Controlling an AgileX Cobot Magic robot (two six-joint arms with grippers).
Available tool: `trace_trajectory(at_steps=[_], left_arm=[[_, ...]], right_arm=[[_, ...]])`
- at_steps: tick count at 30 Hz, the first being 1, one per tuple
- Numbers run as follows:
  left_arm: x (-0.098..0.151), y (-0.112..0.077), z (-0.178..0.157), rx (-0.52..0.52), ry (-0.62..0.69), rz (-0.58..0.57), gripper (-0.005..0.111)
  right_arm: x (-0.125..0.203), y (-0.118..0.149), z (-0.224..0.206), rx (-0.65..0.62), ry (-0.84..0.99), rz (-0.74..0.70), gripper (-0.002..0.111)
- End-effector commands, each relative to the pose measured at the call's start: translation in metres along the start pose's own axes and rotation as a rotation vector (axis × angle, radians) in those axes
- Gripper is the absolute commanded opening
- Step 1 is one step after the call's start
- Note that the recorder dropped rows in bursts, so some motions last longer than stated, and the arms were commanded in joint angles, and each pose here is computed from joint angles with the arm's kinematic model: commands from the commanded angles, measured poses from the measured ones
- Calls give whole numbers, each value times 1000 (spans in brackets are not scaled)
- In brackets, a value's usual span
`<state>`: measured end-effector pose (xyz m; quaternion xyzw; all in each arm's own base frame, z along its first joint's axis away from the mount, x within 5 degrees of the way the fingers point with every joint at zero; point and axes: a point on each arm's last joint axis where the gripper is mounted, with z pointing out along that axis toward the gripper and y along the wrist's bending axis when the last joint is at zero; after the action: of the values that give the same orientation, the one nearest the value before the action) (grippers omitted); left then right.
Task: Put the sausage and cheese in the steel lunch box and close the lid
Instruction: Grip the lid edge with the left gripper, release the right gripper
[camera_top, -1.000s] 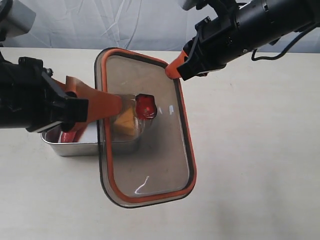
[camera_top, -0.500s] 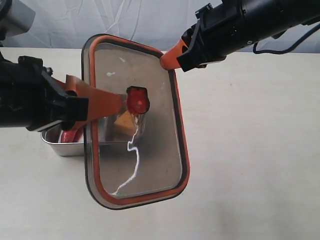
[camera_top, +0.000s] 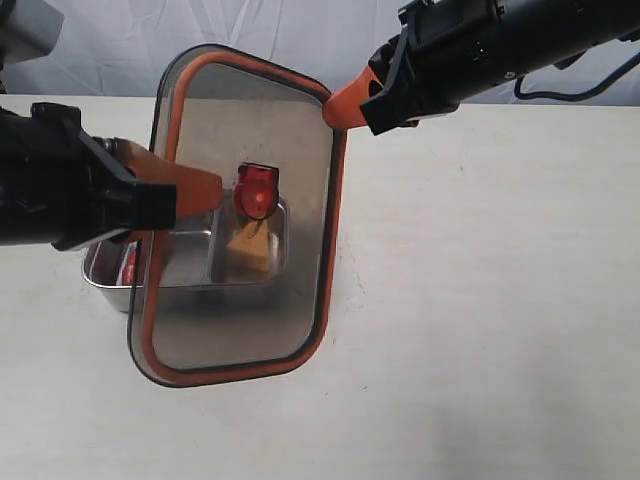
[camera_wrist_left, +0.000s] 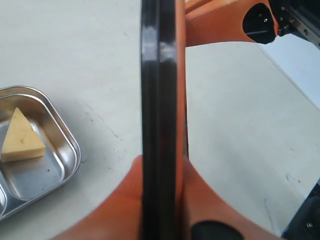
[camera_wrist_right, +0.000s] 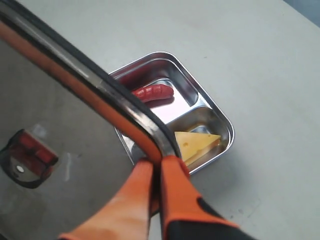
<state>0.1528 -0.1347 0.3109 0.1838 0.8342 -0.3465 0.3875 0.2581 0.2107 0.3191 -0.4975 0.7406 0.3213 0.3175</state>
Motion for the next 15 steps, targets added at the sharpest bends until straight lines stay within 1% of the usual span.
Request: trace_trajectory(at_steps=[1, 5, 6, 7, 11, 13, 15], left_arm=[[-4, 2, -2, -25, -45, 28, 0], [-4, 3, -2, -37, -48, 49, 0], [-4, 3, -2, -38, -48, 51, 0], [-4, 3, -2, -38, -48, 51, 0], [-4, 3, -2, -39, -48, 53, 0], [-4, 4, -2, -45, -47, 67, 0], [-4, 4, -2, -55, -48, 87, 0]], right_arm=[[-4, 3, -3, 2, -29, 10, -1], [-5, 1, -3, 20, -38, 11, 0], [-5, 1, -3, 22, -38, 9, 3], [-5, 1, -3, 25, -37, 8, 8], [-4, -1, -3, 38, -24, -7, 39], [-2, -1, -3, 47, -9, -22, 47], [-2, -4, -3, 71, 0, -28, 47]])
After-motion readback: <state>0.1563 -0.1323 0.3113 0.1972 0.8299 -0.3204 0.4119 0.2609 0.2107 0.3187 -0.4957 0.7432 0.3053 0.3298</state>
